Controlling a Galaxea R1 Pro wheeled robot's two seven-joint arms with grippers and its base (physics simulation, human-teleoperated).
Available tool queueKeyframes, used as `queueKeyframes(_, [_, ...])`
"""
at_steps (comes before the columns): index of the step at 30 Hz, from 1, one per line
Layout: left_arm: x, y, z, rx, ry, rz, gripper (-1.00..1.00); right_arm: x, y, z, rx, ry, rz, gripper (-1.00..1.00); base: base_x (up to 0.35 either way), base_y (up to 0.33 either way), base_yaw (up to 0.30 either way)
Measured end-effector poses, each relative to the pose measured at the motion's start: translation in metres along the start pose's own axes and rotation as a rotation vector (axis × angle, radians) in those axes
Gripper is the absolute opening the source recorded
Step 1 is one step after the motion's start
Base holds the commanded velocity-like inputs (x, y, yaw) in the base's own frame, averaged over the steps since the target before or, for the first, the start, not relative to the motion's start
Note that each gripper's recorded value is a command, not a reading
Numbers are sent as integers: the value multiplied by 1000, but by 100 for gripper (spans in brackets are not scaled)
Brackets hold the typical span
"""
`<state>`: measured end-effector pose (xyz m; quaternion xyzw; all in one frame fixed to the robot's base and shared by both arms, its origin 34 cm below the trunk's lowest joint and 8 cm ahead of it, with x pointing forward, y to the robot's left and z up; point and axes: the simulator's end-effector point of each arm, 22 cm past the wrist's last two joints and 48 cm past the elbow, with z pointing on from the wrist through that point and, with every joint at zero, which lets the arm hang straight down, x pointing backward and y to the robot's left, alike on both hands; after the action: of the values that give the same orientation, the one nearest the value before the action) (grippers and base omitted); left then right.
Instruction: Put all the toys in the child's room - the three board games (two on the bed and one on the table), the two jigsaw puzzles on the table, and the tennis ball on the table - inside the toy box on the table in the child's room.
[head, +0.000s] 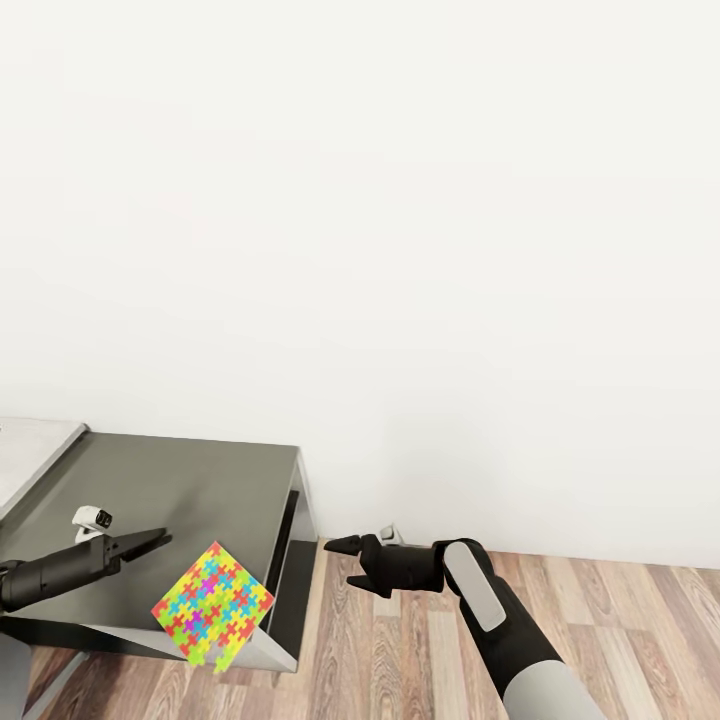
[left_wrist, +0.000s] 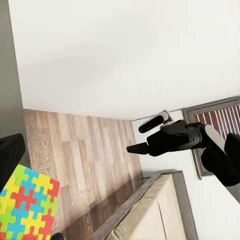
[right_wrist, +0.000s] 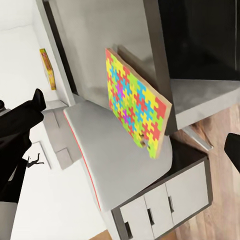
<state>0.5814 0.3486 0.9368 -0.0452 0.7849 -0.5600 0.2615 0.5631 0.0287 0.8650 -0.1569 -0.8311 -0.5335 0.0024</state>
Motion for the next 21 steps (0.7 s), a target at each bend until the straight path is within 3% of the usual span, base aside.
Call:
queueKeyframes(9, [0,0,0,0,-1,1,100,2,-1,1,7,6,-6,100,0,73,0])
queueKeyframes(21, [-3,-8,1,8,7,34,100,6,-18,2,88,26,-60,100,0,7,0])
